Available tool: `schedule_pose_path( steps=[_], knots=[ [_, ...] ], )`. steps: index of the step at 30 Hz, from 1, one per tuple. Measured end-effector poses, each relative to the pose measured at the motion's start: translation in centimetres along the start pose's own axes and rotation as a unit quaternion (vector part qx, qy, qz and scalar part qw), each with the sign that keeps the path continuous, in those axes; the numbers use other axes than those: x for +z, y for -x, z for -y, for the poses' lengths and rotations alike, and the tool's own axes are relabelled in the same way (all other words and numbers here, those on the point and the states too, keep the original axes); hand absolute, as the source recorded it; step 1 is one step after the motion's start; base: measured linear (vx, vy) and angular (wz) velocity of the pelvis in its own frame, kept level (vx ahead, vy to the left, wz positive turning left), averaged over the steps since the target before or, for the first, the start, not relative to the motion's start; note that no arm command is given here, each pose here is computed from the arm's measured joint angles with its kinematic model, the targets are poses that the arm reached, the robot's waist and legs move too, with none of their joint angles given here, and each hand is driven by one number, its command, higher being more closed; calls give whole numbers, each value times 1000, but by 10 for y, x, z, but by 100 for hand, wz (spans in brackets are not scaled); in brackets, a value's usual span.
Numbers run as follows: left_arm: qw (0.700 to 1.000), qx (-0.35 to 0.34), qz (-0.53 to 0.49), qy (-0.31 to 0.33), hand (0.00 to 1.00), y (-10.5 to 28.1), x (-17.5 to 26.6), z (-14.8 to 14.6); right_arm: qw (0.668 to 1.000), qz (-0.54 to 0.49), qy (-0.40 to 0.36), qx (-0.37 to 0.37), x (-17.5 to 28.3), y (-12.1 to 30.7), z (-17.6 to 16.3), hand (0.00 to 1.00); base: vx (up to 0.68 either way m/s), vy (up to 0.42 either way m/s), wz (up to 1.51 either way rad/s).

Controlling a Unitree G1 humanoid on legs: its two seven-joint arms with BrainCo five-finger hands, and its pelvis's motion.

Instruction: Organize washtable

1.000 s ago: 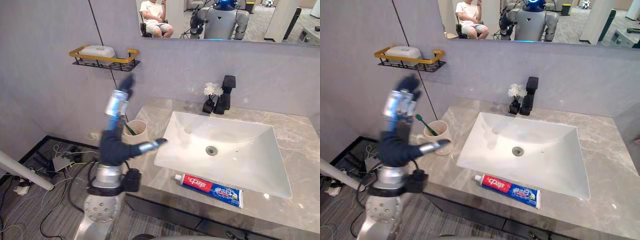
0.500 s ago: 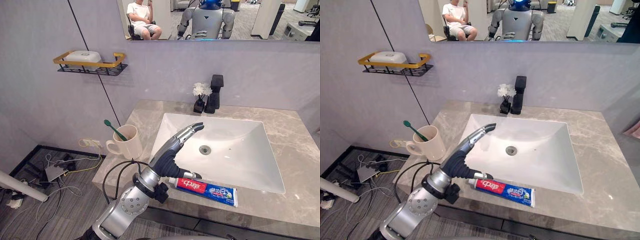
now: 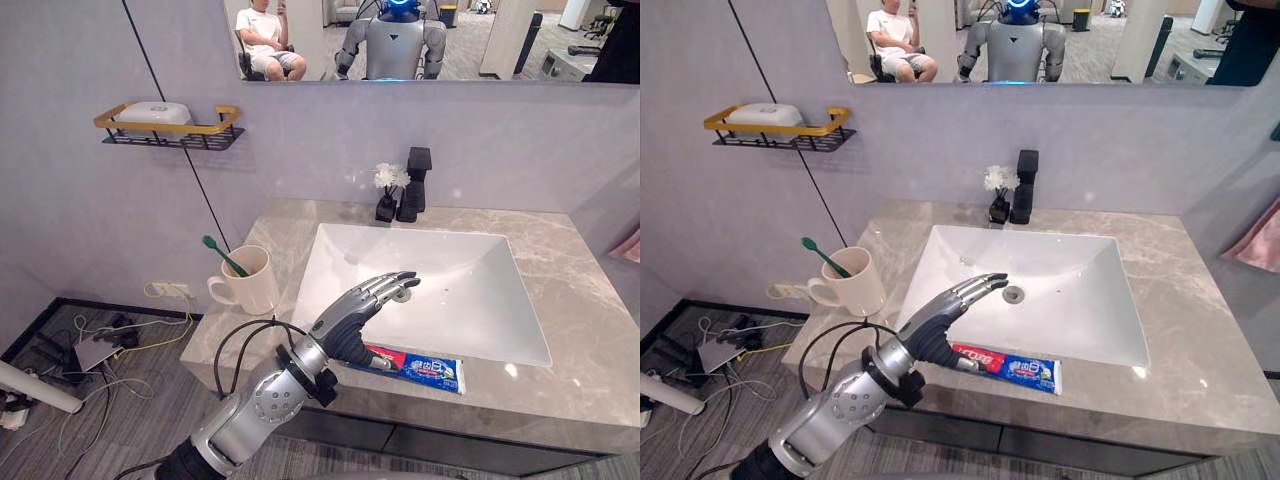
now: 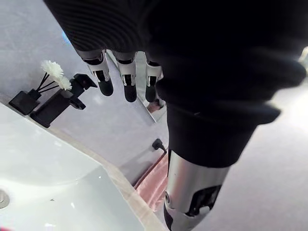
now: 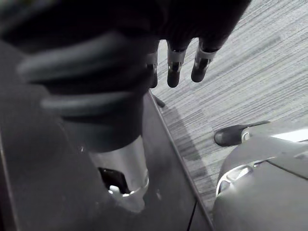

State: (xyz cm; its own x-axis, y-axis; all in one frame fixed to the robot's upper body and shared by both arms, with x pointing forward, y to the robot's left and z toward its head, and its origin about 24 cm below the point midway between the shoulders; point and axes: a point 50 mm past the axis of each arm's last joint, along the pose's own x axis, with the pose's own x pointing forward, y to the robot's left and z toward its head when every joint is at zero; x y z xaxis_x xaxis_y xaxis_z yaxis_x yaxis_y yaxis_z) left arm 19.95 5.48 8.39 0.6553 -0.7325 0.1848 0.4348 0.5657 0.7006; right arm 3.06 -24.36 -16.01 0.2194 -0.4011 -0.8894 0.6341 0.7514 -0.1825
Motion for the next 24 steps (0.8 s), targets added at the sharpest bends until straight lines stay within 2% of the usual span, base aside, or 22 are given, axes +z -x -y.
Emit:
schedule_pose_path(
  steps=[4, 24],
  knots=[
    [999, -31, -10, -9, 0, 1, -5, 11, 1000, 0, 0, 0, 0, 0, 0, 0, -2, 10, -3],
    [995, -64, -73, -38, 0, 4, -31, 25, 1000, 15, -16, 3, 10, -2, 0, 0, 6, -8, -2]
  ],
)
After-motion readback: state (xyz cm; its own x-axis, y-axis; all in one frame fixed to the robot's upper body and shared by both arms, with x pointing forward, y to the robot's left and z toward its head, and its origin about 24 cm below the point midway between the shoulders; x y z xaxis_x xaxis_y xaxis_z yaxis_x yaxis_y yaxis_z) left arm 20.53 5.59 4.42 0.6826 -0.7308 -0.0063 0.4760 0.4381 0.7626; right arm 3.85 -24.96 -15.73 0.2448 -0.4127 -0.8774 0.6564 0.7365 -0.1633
